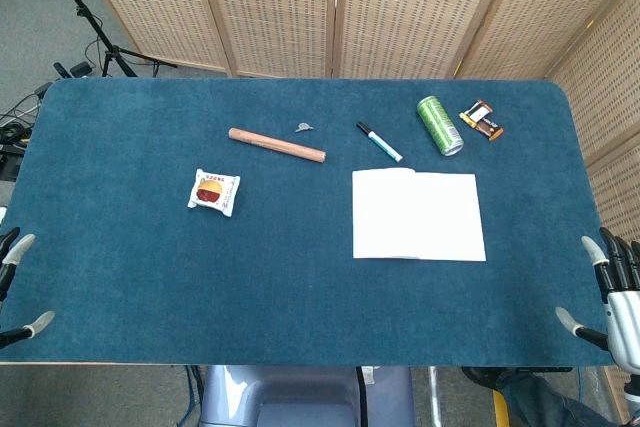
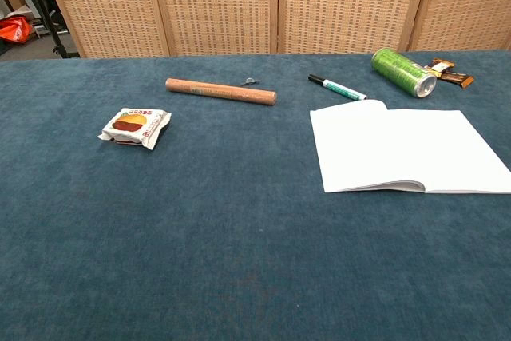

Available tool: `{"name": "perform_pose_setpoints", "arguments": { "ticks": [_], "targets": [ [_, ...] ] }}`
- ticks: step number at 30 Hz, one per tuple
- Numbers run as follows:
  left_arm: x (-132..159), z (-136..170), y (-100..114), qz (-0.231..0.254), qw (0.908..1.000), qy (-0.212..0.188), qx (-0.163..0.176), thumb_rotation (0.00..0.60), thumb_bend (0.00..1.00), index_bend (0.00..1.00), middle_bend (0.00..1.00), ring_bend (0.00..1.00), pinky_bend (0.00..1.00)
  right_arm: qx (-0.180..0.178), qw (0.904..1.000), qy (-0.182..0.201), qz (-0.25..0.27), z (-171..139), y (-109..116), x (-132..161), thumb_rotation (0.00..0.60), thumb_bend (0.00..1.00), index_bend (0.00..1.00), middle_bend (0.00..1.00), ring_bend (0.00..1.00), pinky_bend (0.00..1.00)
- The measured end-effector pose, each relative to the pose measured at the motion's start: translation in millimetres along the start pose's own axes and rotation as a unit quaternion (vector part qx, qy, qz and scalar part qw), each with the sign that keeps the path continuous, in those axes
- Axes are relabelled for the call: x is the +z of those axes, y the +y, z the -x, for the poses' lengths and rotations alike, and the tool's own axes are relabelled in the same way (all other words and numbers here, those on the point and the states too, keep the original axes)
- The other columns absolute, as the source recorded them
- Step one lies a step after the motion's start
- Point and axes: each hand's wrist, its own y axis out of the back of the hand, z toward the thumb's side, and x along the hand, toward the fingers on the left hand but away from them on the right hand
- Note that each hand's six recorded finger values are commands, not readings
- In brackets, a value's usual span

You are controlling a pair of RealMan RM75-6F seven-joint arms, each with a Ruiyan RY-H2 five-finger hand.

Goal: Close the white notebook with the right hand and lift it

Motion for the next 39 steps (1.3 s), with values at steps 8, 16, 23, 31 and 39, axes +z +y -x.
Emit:
{"name": "perform_pose_setpoints", "arguments": {
  "ticks": [8, 16, 23, 31, 39],
  "targets": [
    [0, 1, 0, 0.0, 1.0, -0.001, -0.002, 0.6, 0.0, 0.0, 0.0, 0.0, 0.0, 0.003, 1.0, 0.002, 0.003, 0, 0, -1, 0.6, 0.0, 0.0, 0.0, 0.0, 0.0],
    [-1, -1, -1, 0.0, 1.0, 0.003, -0.002, 0.6, 0.0, 0.0, 0.0, 0.0, 0.0, 0.025, 0.9993, 0.029, 0.0, 8, -9, 9, 0.6, 0.0, 0.0, 0.0, 0.0, 0.0],
    [1, -3, -2, -0.004, 1.0, 0.006, -0.001, 0.6, 0.0, 0.0, 0.0, 0.0, 0.0, 0.06, 0.9942, 0.076, -0.046, 34, -30, 36, 0.6, 0.0, 0.0, 0.0, 0.0, 0.0],
    [-2, -8, -3, -0.003, 0.9999, 0.016, -0.005, 0.6, 0.0, 0.0, 0.0, 0.0, 0.0, 0.103, 0.9747, 0.154, -0.124, 77, -70, 102, 0.6, 0.0, 0.0, 0.0, 0.0, 0.0],
    [-7, -9, 0, 0.007, 0.9997, 0.024, -0.005, 0.6, 0.0, 0.0, 0.0, 0.0, 0.0, 0.132, 0.9592, 0.197, -0.154, 105, -120, 170, 0.6, 0.0, 0.0, 0.0, 0.0, 0.0]
  ]
}}
